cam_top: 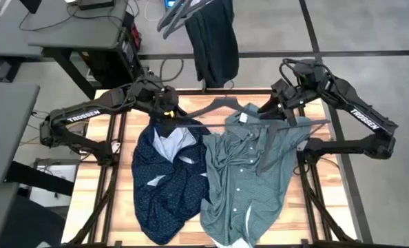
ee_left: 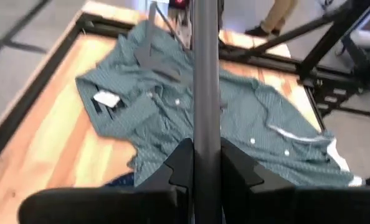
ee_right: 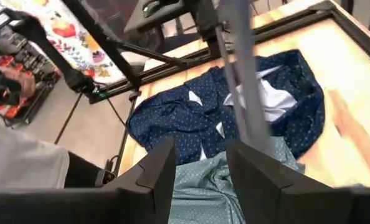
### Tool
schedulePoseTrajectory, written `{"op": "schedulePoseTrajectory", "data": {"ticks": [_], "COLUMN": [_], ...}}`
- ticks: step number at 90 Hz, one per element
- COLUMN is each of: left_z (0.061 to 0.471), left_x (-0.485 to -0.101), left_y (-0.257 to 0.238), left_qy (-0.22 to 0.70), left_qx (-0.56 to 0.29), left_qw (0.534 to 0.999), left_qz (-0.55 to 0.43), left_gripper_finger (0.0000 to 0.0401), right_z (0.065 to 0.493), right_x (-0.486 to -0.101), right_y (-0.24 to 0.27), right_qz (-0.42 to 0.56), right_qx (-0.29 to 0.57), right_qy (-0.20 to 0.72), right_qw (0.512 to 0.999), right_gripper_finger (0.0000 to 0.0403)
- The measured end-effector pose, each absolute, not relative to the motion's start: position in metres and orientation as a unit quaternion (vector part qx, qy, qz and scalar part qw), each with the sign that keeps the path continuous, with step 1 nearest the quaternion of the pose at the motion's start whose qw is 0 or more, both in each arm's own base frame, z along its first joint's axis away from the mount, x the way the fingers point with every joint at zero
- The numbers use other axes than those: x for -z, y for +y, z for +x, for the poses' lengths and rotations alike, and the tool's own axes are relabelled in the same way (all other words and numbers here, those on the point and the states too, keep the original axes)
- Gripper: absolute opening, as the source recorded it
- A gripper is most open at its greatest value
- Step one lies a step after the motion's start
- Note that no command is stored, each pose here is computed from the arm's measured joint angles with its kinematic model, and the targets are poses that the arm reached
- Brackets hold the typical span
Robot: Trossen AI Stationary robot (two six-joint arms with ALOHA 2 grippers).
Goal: Hang clothes
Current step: Hang the blue polo shirt on the rack
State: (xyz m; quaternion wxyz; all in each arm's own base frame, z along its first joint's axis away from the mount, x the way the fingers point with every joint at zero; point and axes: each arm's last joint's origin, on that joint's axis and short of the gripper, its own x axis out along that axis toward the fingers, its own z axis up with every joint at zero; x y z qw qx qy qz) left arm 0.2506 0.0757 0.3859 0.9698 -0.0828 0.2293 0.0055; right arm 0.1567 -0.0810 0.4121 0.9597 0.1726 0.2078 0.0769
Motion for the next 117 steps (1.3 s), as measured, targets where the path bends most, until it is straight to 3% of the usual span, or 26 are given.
{"op": "schedulePoseTrajectory", "data": {"ticks": [43,84,95,108,117], "left_z": [0.244,0.245,0.245,0.244,0.242], "left_x": [-0.397,-0.403,-0.402,-0.401,-0.401], "left_y": [0.073,0.078,0.079,0.081,0.086], "left_qy": [0.194,0.161,0.164,0.17,0.171], "left_qx": [0.003,-0.002,-0.004,-0.013,-0.042], "left_qw": [0.977,0.984,0.984,0.982,0.979], "left_qz": [-0.084,-0.076,-0.075,-0.083,-0.098], "left_gripper_finger": [0.0025,0.0025,0.0025,0.0036,0.0061], "right_z": [0.179,0.175,0.175,0.175,0.175], "right_x": [-0.397,-0.396,-0.396,-0.397,-0.396], "right_y": [-0.093,-0.102,-0.102,-0.102,-0.103], "right_qz": [0.152,0.161,0.161,0.149,0.149], "right_qx": [-0.059,-0.035,-0.035,-0.04,-0.034], "right_qy": [0.246,0.244,0.245,0.243,0.248], "right_qw": [0.956,0.956,0.955,0.958,0.957], "right_gripper_finger": [0.0119,0.0117,0.0097,0.0031,0.0029]}}
